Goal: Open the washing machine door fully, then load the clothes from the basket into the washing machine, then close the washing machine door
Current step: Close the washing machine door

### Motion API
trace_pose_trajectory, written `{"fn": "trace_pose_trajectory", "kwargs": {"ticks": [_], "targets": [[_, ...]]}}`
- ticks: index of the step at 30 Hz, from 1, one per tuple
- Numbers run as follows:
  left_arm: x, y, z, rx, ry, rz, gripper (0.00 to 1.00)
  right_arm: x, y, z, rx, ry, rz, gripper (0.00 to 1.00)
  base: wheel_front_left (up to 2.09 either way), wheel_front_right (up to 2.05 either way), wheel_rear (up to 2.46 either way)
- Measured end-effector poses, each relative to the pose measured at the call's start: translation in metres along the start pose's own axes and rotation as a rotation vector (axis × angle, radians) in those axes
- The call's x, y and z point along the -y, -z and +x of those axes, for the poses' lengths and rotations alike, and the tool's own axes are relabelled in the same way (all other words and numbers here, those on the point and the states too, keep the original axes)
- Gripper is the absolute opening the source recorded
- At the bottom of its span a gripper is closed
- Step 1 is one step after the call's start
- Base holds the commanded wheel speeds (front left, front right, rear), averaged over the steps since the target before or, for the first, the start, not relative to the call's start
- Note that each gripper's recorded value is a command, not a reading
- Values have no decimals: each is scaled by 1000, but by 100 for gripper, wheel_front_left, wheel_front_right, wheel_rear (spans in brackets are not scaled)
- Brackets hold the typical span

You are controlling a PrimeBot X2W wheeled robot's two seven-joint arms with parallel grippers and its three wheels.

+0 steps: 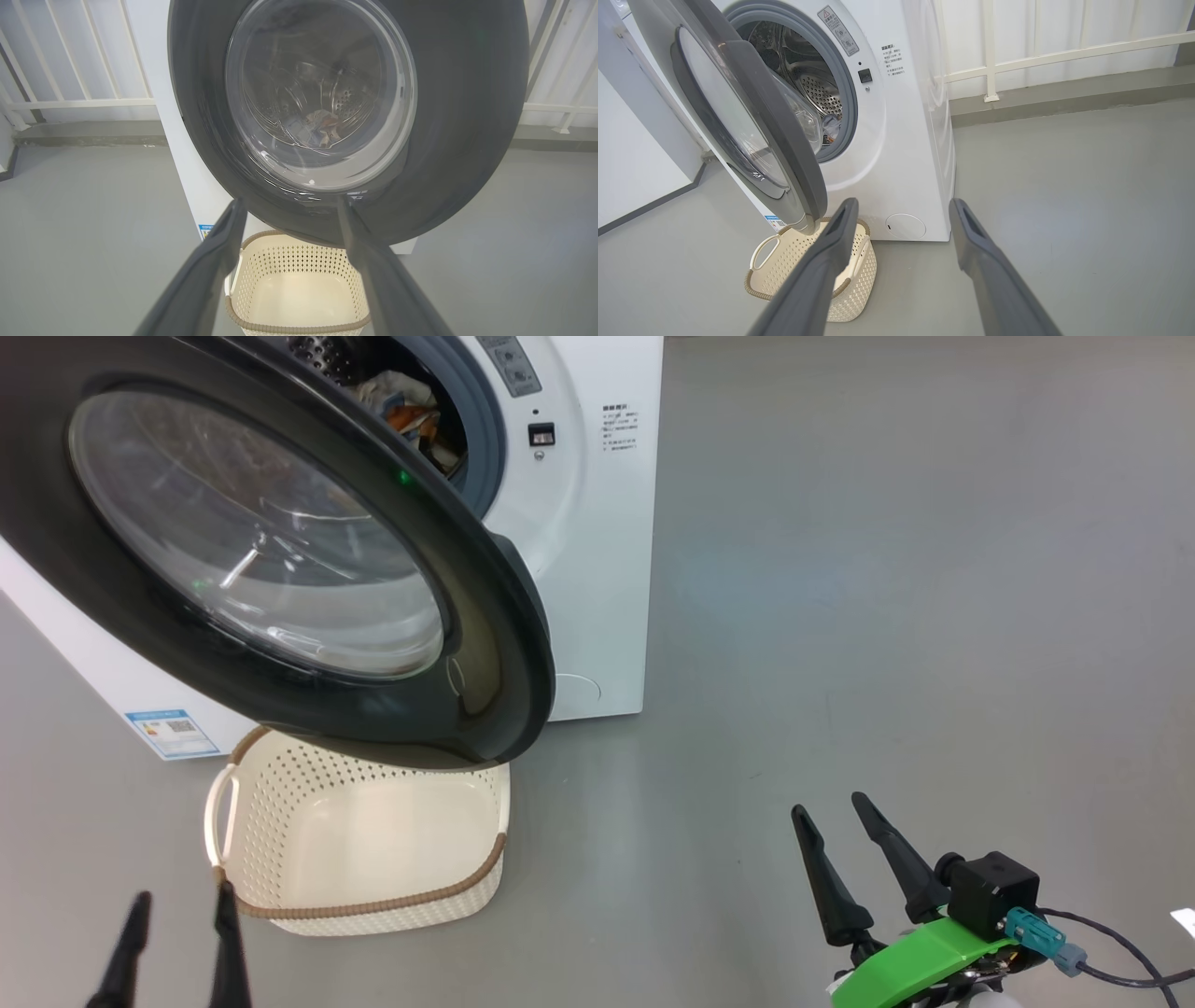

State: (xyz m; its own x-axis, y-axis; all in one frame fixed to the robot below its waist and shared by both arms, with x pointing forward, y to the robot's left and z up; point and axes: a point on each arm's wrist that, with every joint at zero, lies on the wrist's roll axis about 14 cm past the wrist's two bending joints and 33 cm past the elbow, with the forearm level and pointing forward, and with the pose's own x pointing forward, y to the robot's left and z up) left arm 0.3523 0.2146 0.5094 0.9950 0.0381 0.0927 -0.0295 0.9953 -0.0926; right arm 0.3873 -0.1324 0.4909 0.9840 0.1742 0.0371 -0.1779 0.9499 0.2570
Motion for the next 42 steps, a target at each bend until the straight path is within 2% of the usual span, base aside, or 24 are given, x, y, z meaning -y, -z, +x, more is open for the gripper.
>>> {"fn": "trace_pose_trajectory", "kwargs": {"ticks": [11, 38, 39, 40, 41, 42], "targets": [[-8, 5, -7, -21, -28, 25, 100, 0, -5, 0, 14, 0, -4, 100, 0, 0, 0], [-16, 8, -12, -29, -87, -3, 100, -2, -4, -5, 13, -5, -10, 100, 0, 0, 0], [-16, 9, -12, -30, -87, -3, 100, -2, -4, -5, 12, -5, -10, 81, 0, 0, 0], [-16, 9, -12, -31, -88, -6, 100, -2, -4, -5, 13, -5, -9, 43, 0, 0, 0], [-16, 9, -12, -31, -89, -10, 100, -2, -5, -5, 15, -5, -9, 0, 0, 0, 0], [-17, 10, -12, -32, -93, -13, 100, -2, -6, -4, 18, -5, -9, 0, 0, 0, 0]]}}
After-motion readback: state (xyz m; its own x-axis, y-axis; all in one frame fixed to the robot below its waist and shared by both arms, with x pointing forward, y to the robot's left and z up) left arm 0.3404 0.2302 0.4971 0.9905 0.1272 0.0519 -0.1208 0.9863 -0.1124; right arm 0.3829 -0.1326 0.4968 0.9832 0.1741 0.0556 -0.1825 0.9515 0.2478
